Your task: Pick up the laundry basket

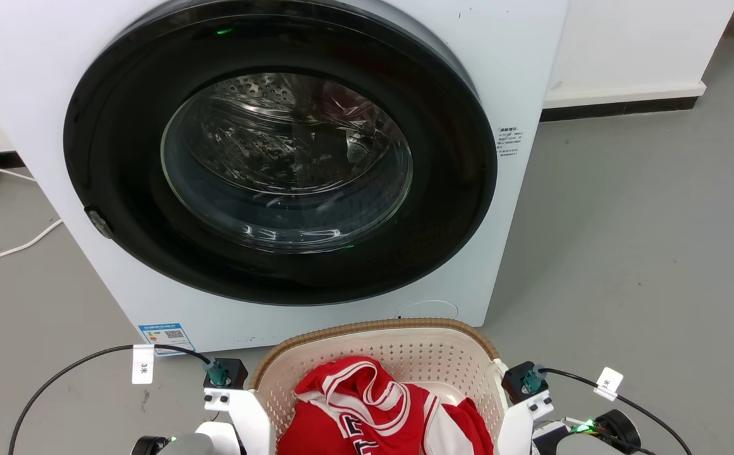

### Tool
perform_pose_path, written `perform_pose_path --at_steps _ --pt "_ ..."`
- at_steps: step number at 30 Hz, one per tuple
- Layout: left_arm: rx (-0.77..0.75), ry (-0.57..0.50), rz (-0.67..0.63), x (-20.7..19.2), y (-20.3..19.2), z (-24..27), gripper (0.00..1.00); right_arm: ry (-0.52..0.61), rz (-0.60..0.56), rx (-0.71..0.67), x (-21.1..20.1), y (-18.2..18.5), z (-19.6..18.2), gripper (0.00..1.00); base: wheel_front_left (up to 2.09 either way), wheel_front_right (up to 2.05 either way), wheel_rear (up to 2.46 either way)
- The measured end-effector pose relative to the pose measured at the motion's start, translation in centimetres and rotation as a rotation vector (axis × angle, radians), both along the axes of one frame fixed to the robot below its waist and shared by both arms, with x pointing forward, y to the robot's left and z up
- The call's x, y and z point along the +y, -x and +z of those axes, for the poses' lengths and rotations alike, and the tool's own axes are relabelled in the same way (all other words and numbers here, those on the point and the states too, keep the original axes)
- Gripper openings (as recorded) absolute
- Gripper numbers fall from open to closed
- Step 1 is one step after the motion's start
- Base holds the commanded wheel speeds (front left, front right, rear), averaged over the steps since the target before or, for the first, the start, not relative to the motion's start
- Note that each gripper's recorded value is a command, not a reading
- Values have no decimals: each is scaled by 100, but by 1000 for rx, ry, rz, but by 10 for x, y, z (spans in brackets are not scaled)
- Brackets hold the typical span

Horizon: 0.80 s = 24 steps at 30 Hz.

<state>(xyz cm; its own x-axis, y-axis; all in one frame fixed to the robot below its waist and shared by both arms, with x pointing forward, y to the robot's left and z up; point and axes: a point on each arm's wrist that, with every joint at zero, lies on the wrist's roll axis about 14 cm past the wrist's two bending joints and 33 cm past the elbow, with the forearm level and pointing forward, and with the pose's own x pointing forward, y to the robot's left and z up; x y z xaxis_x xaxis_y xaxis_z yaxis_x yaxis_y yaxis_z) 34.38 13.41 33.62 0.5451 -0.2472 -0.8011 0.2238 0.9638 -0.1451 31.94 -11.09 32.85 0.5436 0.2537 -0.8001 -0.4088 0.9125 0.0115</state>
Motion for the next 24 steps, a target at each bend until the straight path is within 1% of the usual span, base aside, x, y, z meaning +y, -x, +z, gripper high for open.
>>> perform_pose_path --at_steps 24 --pt "19 -1 -1 3 3 -1 0 -3 10 26 4 3 -2 0 0 0 0"
